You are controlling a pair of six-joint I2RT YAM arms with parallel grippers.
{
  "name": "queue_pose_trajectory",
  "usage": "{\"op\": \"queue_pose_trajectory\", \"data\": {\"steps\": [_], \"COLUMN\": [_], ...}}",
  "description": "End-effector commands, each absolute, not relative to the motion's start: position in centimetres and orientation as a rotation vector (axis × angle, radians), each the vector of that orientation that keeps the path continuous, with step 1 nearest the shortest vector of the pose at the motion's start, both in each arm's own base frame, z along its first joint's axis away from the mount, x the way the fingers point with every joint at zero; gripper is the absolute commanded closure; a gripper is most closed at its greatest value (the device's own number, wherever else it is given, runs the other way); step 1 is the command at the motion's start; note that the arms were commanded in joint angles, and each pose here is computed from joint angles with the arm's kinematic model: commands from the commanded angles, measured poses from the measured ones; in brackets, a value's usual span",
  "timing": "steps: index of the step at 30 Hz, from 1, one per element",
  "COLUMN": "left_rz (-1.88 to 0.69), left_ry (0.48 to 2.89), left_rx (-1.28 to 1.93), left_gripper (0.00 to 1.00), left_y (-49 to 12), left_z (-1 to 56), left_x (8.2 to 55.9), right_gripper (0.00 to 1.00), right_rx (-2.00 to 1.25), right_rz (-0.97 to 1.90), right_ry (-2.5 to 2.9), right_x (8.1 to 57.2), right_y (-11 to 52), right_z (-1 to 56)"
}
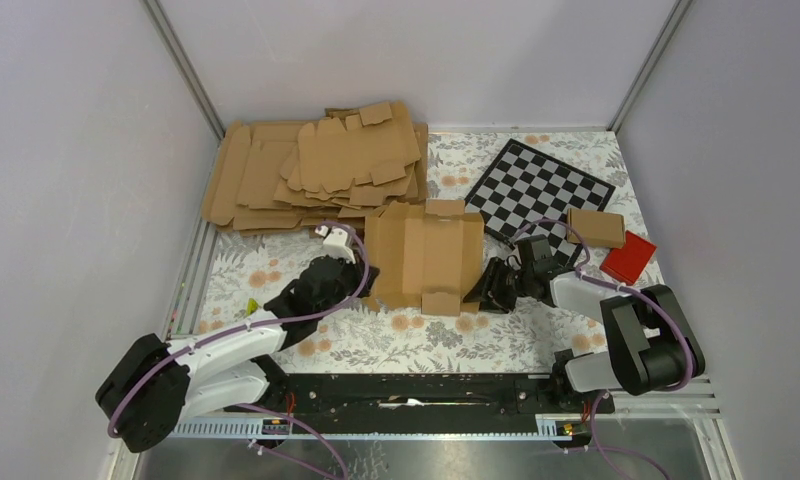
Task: Fold the paper box
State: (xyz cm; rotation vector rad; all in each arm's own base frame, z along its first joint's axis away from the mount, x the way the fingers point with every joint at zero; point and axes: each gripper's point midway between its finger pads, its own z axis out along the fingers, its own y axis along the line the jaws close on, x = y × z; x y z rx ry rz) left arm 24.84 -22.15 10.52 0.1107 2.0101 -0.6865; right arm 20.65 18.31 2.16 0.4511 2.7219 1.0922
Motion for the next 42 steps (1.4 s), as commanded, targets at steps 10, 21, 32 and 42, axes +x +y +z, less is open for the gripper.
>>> {"op": "queue_pose_trajectory", "data": {"steps": [10,21,32,42], "left_rz": [-0.739,-0.749,-0.606,-0.507], "left_ry": [1.813,1.742,1.654,1.590], "left_rx": [0.144,0.228,0.262,0.216], "left_gripper": [1.00,1.00,1.00,1.00], "left_y": [-22.8,-23.5,-21.5,-19.2], "left_z": [14.8,15.4,15.1,15.3], "left_x": [25.8,25.8,26.5,26.8], "right_gripper": [0.81,0.87,0.93,1.00], "right_rx": [0.368,0.444,0.515,0.573], "right_rz": [1.157,1.186,1.330,1.353], "right_ry": [2.738,2.654,2.597,2.508], "right_x": [22.8,25.3,24.8,25.1], "right_y": [19.8,20.5,21.4,19.8], "right_z": [5.8,6.7,8.2,10.0]}}
